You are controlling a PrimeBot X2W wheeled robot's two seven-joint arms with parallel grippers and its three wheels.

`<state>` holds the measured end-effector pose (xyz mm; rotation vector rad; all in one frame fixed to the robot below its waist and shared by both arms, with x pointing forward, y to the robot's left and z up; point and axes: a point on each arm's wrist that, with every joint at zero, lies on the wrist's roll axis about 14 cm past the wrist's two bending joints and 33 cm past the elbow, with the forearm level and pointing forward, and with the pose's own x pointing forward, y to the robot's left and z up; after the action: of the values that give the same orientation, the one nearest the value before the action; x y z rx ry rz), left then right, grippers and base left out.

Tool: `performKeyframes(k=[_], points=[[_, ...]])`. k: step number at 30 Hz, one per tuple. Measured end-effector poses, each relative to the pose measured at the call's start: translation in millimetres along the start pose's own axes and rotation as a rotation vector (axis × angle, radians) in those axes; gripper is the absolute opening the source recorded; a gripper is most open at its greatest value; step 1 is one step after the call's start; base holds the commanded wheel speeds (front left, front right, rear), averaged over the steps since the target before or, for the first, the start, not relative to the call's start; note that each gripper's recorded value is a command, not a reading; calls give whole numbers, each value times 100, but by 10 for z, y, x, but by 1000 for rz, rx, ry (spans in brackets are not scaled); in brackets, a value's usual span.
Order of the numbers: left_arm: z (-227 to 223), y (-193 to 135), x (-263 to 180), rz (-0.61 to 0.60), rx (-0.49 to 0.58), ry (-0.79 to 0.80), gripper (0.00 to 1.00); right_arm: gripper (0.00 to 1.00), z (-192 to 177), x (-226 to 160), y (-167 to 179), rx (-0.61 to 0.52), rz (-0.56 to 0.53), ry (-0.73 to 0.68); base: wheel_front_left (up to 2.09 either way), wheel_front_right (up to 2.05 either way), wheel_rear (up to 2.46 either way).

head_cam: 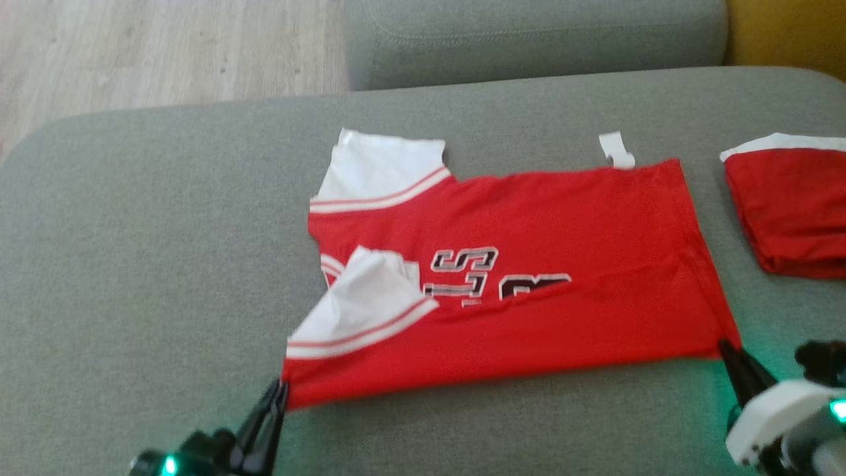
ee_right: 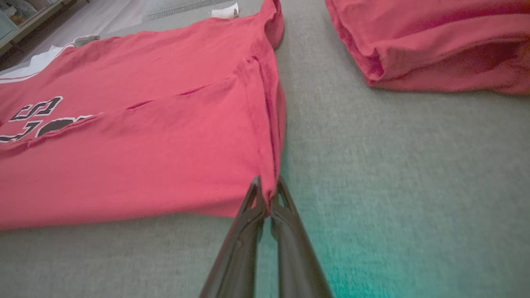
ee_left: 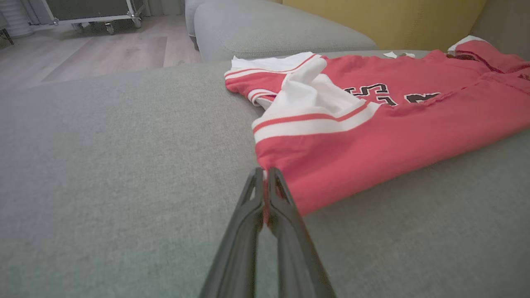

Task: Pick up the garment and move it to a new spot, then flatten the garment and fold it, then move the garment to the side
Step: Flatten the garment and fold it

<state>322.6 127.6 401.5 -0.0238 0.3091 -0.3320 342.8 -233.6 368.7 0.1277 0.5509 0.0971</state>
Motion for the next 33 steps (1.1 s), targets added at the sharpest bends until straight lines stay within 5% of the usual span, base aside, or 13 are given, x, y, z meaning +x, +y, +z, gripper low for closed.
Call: performKeyframes(k=[11,12,13,14,15,16,17,23,33], points=[[-276,-241,-359,-20,-41,80,0,0,-347,-461,-69,51,-22,49,0,0,0],[-282,-244,-358,-21,-40,83,0,6,-341,-469,-65,54,-24,46,0,0,0],[-285,-246,-354,-23,-39,86,0,40,-337,-475,-60,55,-25,46,0,0,0],[-289,-248,-349,-24,-38,90,0,95,-327,-478,-56,52,-26,44,0,0,0],[-293,-249,-344,-25,-36,92,38,100,-311,-479,-55,49,-28,42,0,0,0],[-300,-252,-335,-28,-34,96,96,100,-291,-480,-57,48,-31,37,0,0,0],[-312,-246,-324,-25,-29,103,100,100,-264,-482,-50,46,-32,27,0,0,0],[-63,-173,-92,-29,-1,41,100,100,4,-525,-115,34,-66,-71,0,0,0],[1217,55,914,-153,223,-146,100,100,170,-523,-52,19,-82,-124,0,0,0]])
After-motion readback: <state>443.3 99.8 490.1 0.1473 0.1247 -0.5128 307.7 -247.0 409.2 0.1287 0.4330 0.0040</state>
